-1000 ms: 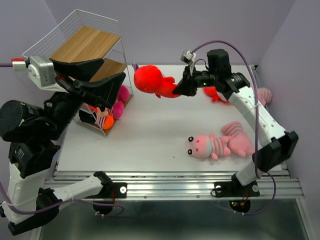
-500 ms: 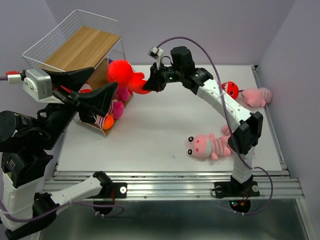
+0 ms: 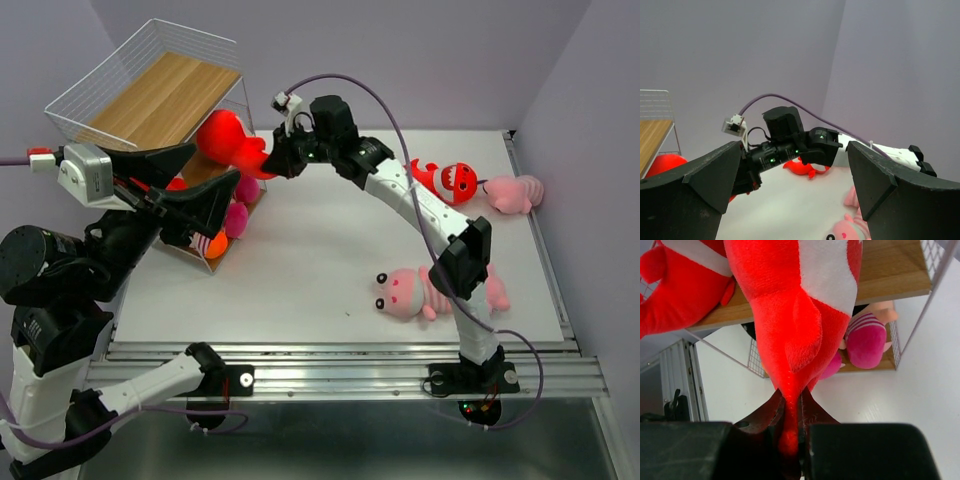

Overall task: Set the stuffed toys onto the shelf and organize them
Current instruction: Place the stuffed toy onto shelf

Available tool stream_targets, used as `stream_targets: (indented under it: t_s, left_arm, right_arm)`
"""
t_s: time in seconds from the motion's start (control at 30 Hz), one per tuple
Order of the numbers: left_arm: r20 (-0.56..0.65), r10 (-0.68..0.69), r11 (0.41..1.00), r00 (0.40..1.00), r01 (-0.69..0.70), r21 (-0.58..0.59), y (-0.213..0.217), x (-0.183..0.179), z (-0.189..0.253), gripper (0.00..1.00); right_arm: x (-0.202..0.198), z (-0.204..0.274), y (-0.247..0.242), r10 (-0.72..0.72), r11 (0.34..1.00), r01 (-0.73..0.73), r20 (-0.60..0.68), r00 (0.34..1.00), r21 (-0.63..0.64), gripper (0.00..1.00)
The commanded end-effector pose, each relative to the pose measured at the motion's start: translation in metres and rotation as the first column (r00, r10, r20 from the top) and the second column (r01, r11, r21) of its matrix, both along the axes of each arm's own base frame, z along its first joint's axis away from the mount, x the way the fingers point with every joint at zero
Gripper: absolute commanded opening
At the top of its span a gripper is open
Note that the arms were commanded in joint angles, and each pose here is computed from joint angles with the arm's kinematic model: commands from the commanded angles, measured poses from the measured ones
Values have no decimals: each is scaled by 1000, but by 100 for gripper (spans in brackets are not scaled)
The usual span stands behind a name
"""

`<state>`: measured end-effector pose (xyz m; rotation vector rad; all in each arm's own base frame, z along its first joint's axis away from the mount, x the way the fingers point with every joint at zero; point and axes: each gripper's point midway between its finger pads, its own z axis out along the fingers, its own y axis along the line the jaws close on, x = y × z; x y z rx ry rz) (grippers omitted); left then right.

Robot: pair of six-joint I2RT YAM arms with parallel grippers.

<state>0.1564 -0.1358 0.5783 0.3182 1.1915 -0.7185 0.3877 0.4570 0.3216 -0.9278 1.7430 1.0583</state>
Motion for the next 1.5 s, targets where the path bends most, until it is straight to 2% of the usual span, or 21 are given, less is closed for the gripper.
stream_targets:
  t_s: [0.0, 0.43, 0.73, 0.87, 0.93, 1.03, 1.47]
  left_arm:
    - [50, 4, 998, 999, -1, -69, 10, -9, 17, 99]
    - [26, -3, 995, 1000, 6, -95, 13, -12, 3, 99]
    - [8, -2, 994, 1000, 3, -108, 15, -13, -3, 99]
    - [-1, -6, 993, 1000, 5, -120, 17, -15, -7, 99]
    - [-7, -6, 993, 1000, 5, -121, 16, -14, -10, 99]
    - [-8, -8, 992, 1000, 7, -126, 17, -16, -12, 99]
    - [-10, -10, 991, 1000, 9, -135, 18, -16, -11, 99]
  right_arm:
    - [-1, 40, 30, -38, 996, 26, 139, 990, 84, 0]
    - [6, 42, 76, -231, 970, 205, 227, 946, 132, 0]
    - [-5, 43, 106, -279, 954, 234, 270, 922, 185, 3]
    - [0, 40, 110, -338, 937, 291, 290, 895, 196, 3]
    - [-1, 44, 112, -353, 931, 301, 294, 888, 209, 3]
    - [-5, 46, 116, -347, 932, 291, 306, 887, 215, 9]
    - [-18, 44, 134, -354, 926, 284, 308, 883, 249, 11]
